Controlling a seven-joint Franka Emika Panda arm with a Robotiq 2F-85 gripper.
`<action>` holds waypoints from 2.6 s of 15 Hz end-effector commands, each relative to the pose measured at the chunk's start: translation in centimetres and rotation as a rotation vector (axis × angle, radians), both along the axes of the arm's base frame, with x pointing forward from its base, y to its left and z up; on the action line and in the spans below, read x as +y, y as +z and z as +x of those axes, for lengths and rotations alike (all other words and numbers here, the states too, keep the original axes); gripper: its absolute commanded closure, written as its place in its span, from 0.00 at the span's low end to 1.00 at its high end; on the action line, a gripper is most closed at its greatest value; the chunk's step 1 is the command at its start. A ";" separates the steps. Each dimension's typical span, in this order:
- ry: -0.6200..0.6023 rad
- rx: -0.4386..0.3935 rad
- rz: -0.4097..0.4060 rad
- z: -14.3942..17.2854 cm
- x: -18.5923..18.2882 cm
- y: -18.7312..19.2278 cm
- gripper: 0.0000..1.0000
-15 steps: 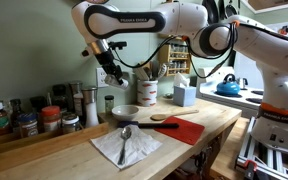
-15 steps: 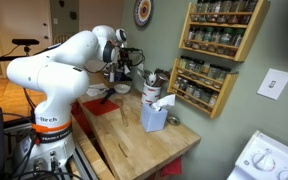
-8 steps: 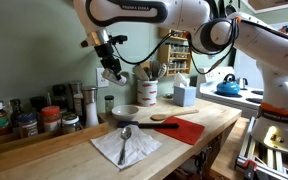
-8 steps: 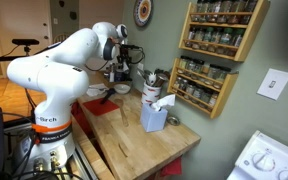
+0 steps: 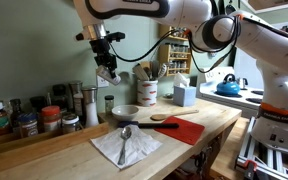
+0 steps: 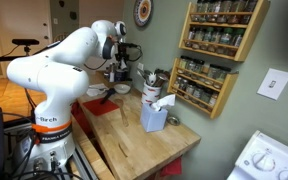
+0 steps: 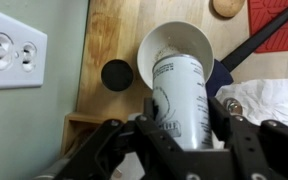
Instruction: Use the bottle to push the bowl to the left then put some contents of the bottle in the bowl
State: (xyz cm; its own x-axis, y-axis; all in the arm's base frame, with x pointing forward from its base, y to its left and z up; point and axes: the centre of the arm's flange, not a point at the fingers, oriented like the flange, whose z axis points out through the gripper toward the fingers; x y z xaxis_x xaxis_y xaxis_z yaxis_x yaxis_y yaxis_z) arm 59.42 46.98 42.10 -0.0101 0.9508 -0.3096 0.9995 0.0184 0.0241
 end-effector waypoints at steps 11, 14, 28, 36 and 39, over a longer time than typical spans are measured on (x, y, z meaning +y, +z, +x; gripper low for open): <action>0.106 -0.083 0.177 -5.8 -3.3 0.9 0.69; 0.167 -0.128 0.254 -5.7 -2.1 2.4 0.69; 0.368 -0.021 0.586 -8.9 3.7 3.9 0.69; 0.477 0.096 0.768 -10.2 8.3 0.3 0.69; 0.527 0.159 0.776 -11.0 9.4 -2.1 0.69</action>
